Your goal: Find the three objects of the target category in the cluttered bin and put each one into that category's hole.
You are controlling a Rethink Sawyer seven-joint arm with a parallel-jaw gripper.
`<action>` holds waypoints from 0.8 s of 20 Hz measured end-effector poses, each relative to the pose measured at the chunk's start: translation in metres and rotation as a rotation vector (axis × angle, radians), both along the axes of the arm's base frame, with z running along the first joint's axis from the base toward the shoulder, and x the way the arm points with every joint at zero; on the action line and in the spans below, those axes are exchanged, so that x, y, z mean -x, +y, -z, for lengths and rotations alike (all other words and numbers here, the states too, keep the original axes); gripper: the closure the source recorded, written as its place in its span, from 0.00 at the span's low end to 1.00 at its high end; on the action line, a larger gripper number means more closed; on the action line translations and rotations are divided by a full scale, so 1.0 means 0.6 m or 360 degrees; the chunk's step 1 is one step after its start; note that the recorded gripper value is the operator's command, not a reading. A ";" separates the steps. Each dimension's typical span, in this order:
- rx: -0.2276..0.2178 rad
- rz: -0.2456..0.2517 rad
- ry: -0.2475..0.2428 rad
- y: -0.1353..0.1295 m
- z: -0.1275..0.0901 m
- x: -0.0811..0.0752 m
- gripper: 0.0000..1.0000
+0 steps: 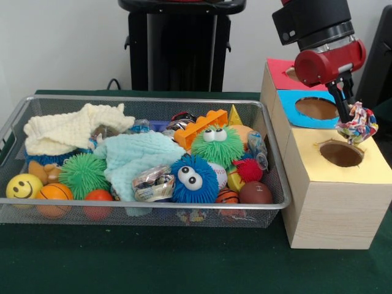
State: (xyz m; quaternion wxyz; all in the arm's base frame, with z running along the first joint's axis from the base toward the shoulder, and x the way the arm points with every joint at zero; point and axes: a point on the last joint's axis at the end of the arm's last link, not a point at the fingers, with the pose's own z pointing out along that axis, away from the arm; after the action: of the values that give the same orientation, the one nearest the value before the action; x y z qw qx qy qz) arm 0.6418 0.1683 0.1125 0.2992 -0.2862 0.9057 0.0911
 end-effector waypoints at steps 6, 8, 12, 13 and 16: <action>0.0000 -0.0008 0.0000 0.006 0.000 0.002 1.00; 0.0000 -0.0010 0.0000 0.007 0.000 0.002 1.00; 0.0001 -0.0012 0.0000 0.008 0.000 0.002 1.00; 0.0001 -0.0012 0.0000 0.008 0.000 0.002 1.00; 0.0002 -0.0013 0.0001 0.008 0.001 0.003 1.00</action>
State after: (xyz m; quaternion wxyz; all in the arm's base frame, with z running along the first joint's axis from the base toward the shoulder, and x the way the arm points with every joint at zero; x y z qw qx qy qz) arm 0.6401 0.1733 0.1122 0.2984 -0.2900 0.9047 0.0917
